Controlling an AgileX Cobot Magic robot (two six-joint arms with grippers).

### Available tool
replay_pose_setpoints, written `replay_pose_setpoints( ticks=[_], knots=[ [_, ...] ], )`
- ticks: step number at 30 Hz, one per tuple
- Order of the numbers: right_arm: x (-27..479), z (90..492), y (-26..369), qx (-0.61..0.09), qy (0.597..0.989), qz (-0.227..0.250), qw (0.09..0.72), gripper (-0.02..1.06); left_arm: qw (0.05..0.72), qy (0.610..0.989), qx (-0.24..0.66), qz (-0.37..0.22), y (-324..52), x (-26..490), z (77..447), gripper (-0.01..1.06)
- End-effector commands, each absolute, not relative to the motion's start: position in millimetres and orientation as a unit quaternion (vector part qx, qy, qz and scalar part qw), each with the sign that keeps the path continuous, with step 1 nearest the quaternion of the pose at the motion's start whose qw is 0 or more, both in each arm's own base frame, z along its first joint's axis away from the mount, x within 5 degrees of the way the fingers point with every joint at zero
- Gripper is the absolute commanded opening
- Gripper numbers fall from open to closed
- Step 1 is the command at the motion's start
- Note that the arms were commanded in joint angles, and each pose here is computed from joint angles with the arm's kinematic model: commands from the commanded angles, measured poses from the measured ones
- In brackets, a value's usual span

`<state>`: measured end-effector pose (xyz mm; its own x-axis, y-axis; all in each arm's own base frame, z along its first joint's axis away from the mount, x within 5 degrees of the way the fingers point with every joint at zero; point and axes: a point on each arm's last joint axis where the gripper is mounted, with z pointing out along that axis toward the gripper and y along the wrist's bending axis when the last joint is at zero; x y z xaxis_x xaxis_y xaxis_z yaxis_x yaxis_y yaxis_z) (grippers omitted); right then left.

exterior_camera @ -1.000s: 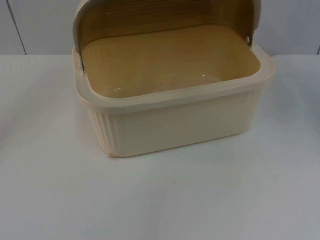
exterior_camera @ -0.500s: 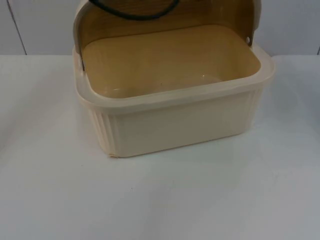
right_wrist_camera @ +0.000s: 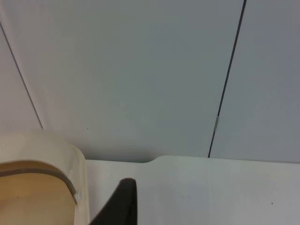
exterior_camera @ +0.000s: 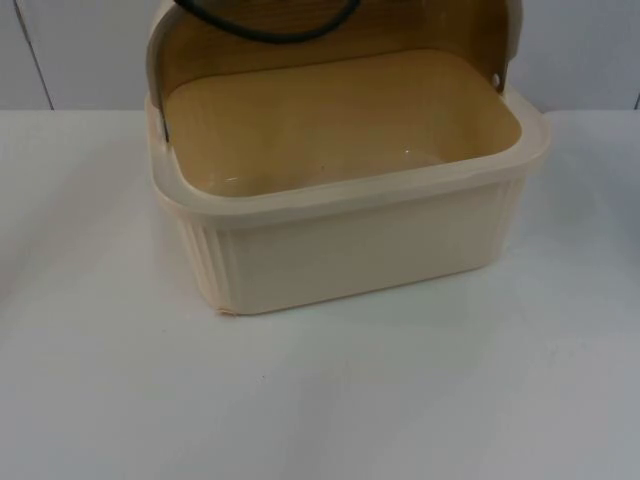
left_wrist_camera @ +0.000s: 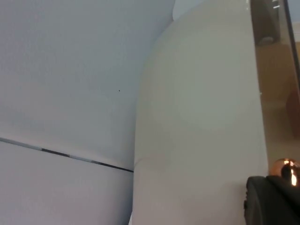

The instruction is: Open the box lid with the left hand, place the block into the box with the right hand, then close the box lid with the left hand.

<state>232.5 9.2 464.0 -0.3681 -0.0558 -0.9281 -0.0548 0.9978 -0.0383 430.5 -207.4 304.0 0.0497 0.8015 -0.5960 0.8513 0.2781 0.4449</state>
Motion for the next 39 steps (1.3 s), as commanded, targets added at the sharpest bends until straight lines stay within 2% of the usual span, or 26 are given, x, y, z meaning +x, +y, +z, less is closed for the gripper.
replay_pose_setpoints(
  ticks=[1, 12, 19, 24, 28, 34, 39],
  knots=[
    [230.2, 466.0, 10.4, -0.037, 0.822, 0.0, 0.569, 1.05, 0.404, 0.689, 0.6, -0.042, -211.0, 426.6, 307.1, 0.0],
    [230.0, 465.6, 10.4, -0.037, 0.823, 0.0, 0.567, 1.05, 0.369, 0.705, 0.603, -0.058, -212.5, 419.6, 303.3, 0.0],
    [229.9, 465.3, 10.4, -0.037, 0.824, 0.0, 0.566, 1.05, 0.364, 0.698, 0.614, -0.053, -232.7, 405.6, 307.2, 0.0],
    [226.7, 467.0, 10.3, -0.034, 0.822, 0.002, 0.568, 1.05, 0.341, 0.697, 0.631, -0.034, -243.4, 394.9, 285.9, 0.0],
    [219.9, 471.7, 10.0, -0.034, 0.816, 0.002, 0.577, 1.05, 0.322, 0.692, 0.646, 0.005, -248.6, 377.5, 258.3, 0.0],
    [215.5, 474.4, 9.8, -0.034, 0.813, 0.002, 0.582, 1.05, 0.322, 0.691, 0.646, 0.036, -251.4, 357.2, 242.9, 0.0],
    [214.0, 475.1, 9.7, -0.034, 0.812, 0.002, 0.583, 1.05, 0.313, 0.673, 0.665, 0.075, -250.6, 320.7, 216.9, 0.0]
  ],
)
